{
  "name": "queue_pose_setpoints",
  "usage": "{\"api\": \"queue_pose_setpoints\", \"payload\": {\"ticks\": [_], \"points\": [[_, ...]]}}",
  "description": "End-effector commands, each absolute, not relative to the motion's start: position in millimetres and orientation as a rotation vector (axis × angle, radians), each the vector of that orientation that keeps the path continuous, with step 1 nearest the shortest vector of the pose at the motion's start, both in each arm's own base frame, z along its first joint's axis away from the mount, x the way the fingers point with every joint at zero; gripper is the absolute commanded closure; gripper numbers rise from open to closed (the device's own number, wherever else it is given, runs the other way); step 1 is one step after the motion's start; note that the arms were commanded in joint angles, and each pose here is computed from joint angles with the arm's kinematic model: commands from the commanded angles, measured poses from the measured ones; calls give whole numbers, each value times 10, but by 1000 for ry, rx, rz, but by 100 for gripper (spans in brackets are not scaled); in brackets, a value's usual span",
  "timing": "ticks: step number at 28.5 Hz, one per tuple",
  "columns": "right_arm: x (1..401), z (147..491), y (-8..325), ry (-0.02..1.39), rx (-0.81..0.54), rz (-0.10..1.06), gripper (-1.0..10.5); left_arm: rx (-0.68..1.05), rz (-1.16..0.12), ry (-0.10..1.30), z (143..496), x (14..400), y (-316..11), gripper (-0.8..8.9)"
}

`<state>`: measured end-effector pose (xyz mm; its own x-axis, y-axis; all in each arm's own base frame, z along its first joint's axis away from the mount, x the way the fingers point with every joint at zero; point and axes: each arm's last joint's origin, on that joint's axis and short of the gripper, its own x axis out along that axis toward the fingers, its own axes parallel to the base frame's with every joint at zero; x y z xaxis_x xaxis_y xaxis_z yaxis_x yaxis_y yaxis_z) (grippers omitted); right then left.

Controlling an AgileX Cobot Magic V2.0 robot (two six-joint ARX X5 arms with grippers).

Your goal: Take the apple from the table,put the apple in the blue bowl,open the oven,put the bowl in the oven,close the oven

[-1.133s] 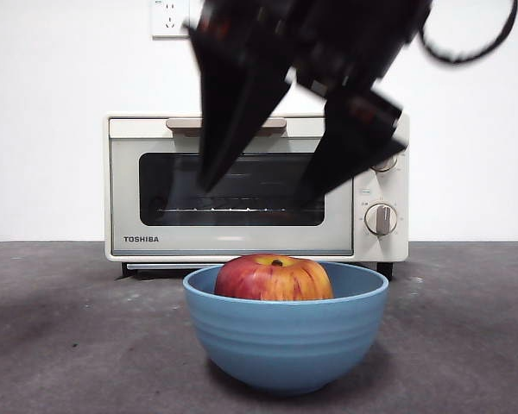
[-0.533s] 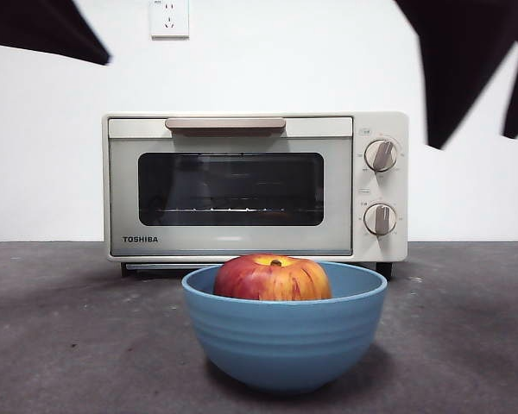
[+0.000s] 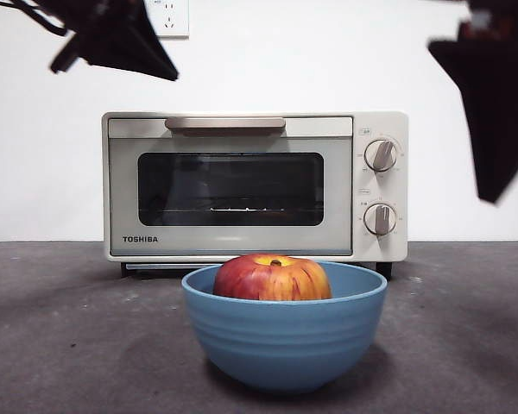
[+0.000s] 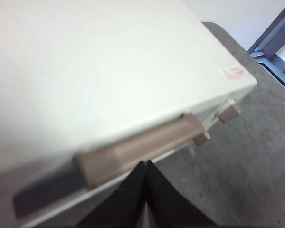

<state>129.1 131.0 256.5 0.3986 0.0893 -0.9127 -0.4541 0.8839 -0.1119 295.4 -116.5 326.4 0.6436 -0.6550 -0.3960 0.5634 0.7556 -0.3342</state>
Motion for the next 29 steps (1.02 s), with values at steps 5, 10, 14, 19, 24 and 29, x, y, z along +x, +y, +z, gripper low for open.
{"api": "queue_pose_setpoints", "payload": {"ticks": [5,10,14,19,24,29], "points": [[1265,2441,1303,1144,-356,327,467,-130,-702,529,3202,3214,-1377,806],[1259,2472,1296,1117,-332,334,467,-97,-695,552,3069,3283,-1476,806],[1229,2519,1264,1095,-305,336,467,-69,-673,559,3005,3302,-1541,806],[1181,2582,1223,1065,-272,347,467,-53,-685,576,2963,3292,-1595,806],[1127,2644,1162,1039,-242,350,467,-29,-708,658,2864,3231,-1690,806],[1061,2709,1089,1014,-198,349,467,0,-738,765,2767,3113,-1811,806]]}}
